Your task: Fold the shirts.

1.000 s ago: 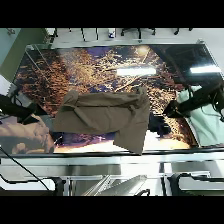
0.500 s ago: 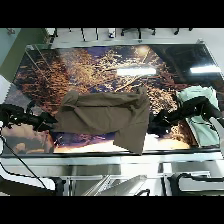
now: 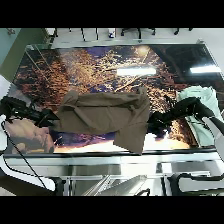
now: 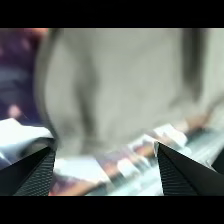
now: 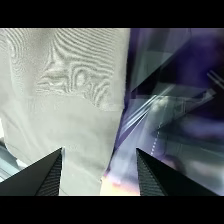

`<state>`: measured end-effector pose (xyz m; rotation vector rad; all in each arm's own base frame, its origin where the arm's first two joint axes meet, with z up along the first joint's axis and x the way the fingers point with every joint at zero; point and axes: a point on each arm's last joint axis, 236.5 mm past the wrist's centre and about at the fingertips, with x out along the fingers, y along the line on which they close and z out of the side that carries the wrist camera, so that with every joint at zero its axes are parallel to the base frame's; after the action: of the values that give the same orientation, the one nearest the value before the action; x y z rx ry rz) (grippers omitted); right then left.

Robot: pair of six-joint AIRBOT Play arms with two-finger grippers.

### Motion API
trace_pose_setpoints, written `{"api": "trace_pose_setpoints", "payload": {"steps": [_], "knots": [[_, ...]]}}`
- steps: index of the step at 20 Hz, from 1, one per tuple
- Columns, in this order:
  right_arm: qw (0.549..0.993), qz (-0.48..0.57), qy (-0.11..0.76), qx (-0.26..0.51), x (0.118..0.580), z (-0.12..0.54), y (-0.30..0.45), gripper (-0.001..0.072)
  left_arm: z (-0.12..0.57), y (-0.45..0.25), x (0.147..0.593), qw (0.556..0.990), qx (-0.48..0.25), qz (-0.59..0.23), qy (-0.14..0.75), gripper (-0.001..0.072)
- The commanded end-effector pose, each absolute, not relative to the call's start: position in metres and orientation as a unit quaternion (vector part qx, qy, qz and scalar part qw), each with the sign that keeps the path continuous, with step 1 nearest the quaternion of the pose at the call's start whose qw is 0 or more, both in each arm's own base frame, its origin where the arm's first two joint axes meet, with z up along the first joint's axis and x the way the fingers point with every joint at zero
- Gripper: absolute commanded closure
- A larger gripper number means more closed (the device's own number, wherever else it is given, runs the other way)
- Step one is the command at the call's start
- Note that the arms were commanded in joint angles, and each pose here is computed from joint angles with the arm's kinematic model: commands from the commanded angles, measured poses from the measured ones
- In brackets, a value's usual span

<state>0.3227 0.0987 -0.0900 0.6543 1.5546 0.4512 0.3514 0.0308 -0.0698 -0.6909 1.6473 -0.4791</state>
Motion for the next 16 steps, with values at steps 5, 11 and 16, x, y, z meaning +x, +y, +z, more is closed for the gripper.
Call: {"api": "trace_pose_setpoints", "payload": {"steps": [5,11,16], "knots": [[0.652,0.183,0.673,0.298,0.334,-0.103,0.095,0.0215,-0.056,0.058,0.357,0.615,-0.318,-0.188,0.696,0.001],[0.642,0.181,0.673,0.319,0.338,-0.114,0.104,0.0215,-0.083,0.054,0.365,0.622,-0.312,-0.181,0.695,0.001],[0.635,0.2,0.684,0.299,0.331,-0.116,0.124,0.0215,-0.095,0.04,0.357,0.593,-0.314,-0.197,0.715,0.001]]}}
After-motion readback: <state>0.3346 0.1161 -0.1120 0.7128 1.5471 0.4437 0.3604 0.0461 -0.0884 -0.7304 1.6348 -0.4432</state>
